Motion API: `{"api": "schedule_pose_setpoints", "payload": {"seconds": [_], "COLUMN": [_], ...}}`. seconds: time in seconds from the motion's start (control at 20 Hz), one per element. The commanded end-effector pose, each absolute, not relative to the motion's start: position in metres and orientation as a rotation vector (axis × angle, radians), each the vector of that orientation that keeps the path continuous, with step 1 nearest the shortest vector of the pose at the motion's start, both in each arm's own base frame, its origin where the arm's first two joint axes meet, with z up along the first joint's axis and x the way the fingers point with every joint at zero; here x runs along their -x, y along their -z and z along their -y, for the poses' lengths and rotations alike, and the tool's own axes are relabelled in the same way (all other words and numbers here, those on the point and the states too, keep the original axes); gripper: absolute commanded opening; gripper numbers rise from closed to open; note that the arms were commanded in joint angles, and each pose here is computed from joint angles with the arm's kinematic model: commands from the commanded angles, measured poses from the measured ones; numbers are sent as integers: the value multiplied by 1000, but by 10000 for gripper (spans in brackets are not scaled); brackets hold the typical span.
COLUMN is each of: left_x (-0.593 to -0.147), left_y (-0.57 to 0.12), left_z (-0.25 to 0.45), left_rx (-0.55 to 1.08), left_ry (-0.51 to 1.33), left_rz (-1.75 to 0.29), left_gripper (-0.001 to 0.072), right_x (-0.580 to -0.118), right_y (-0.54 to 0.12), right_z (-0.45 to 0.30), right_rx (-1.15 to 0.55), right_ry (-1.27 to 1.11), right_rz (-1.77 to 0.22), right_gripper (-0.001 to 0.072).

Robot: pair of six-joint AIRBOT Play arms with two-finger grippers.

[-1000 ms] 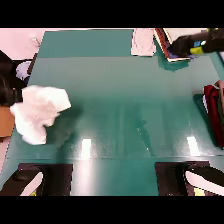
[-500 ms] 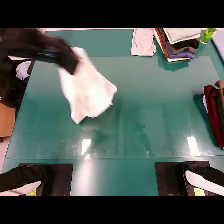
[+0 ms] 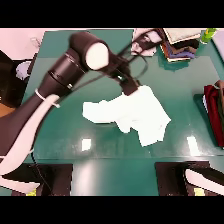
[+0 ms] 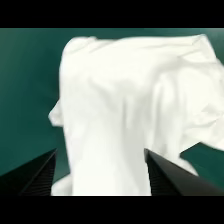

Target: Fold the shirts.

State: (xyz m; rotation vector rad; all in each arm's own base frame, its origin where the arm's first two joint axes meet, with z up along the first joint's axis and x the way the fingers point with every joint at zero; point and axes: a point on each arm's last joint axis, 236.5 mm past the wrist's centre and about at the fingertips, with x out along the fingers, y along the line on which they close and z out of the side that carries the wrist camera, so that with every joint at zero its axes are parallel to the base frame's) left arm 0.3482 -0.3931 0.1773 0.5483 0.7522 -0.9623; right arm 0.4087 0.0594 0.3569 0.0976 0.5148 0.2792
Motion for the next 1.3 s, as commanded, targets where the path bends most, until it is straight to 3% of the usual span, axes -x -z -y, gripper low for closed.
{"api": "schedule_pose_setpoints", "payload": {"seconds": [0.0,0.15,0.4,0.6,0.8,1.15,1.2,1.25], "left_x": [-381,-395,-365,-345,-341,-331,-335,-340], "left_y": [-166,-156,-60,17,48,90,87,82], "left_z": [285,196,120,136,164,191,195,196], "left_rx": [-409,-266,-173,-22,160,159,181,180], "left_ry": [659,458,302,313,341,364,367,371], "left_rz": [-1009,-1100,-1322,-1397,-1363,-1442,-1428,-1413], "left_gripper": [634,636,636,636,636,635,594,380], "right_x": [-405,-404,-404,-410,-406,-412,-412,-413], "right_y": [-348,-311,-197,-132,-83,-72,-72,-73], "right_z": [-56,-56,-56,-53,-60,-90,-91,-91], "right_rx": [-98,-105,-156,-201,-224,-184,-183,-184], "right_ry": [-275,-277,-269,-237,-250,-307,-308,-306], "right_rz": [-555,-663,-924,-1005,-1147,-1152,-1150,-1148], "right_gripper": [21,21,21,23,23,23,23,23]}}
